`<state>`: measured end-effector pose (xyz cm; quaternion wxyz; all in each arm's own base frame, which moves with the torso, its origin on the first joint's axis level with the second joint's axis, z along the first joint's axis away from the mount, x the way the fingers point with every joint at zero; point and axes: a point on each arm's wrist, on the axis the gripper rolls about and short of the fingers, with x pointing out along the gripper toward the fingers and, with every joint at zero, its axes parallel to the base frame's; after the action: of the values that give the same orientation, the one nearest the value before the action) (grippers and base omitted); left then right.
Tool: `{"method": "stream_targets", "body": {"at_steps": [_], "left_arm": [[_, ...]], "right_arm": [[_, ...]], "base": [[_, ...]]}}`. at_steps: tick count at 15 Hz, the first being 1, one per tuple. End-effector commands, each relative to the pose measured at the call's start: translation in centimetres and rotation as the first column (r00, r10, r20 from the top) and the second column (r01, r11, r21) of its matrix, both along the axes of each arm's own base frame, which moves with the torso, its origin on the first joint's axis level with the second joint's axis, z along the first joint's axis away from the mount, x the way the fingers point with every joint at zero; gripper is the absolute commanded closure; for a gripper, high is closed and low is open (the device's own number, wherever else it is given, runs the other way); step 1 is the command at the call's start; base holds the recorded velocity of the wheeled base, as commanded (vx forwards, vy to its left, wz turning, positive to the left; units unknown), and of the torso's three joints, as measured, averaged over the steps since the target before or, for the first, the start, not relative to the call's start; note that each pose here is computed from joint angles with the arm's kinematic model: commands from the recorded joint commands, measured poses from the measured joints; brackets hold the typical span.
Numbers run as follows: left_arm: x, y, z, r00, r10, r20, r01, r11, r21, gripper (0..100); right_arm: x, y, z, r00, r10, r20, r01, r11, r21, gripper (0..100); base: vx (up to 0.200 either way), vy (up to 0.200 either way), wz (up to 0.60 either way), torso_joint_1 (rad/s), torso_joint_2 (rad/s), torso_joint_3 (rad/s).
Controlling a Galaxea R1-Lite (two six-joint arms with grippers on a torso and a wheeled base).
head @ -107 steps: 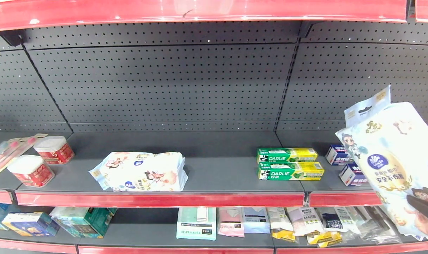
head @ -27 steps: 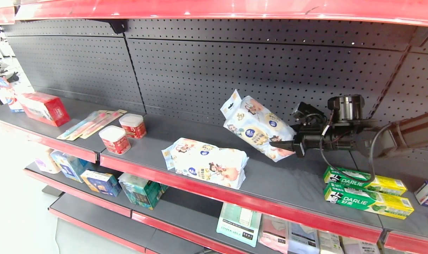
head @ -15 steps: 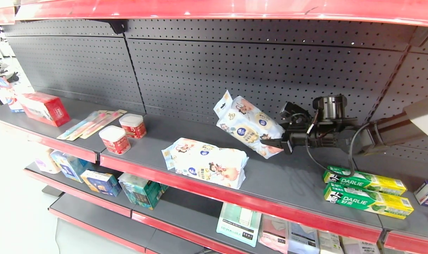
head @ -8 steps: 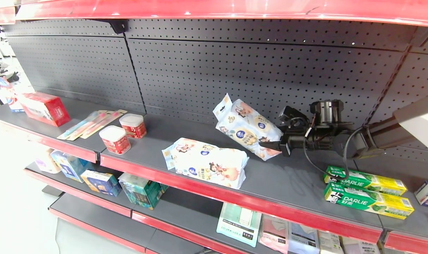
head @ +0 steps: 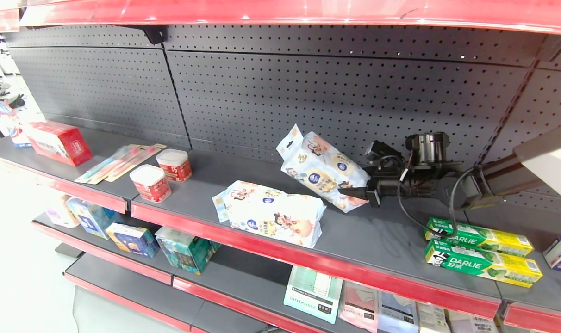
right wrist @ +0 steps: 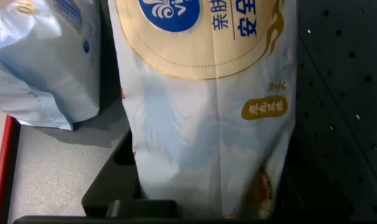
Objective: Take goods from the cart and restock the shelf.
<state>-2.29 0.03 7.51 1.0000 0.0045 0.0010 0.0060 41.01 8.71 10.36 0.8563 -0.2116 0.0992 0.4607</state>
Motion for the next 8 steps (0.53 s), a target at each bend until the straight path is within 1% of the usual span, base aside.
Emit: {"method": "stream_targets", "body": {"at_steps": [1, 8], "left_arm": [[0.01, 0.0, 0.0, 1.0, 0.0, -0.001, 0.0, 1.0, 0.0, 0], [0.01, 0.0, 0.0, 1.0, 0.0, -0.001, 0.0, 1.0, 0.0, 0]], "right_arm": [[-0.01, 0.0, 0.03, 1.0, 0.0, 0.0, 0.0, 1.0, 0.001, 0], [-0.04, -0.32, 0.53, 1.0, -0.002, 0.014, 0.002, 1.0, 0.005, 0]], "base": [[0.0, 0.0, 0.0, 0.0, 0.0, 0.0], [0.0, 0.0, 0.0, 0.0, 0.0, 0.0]]}}
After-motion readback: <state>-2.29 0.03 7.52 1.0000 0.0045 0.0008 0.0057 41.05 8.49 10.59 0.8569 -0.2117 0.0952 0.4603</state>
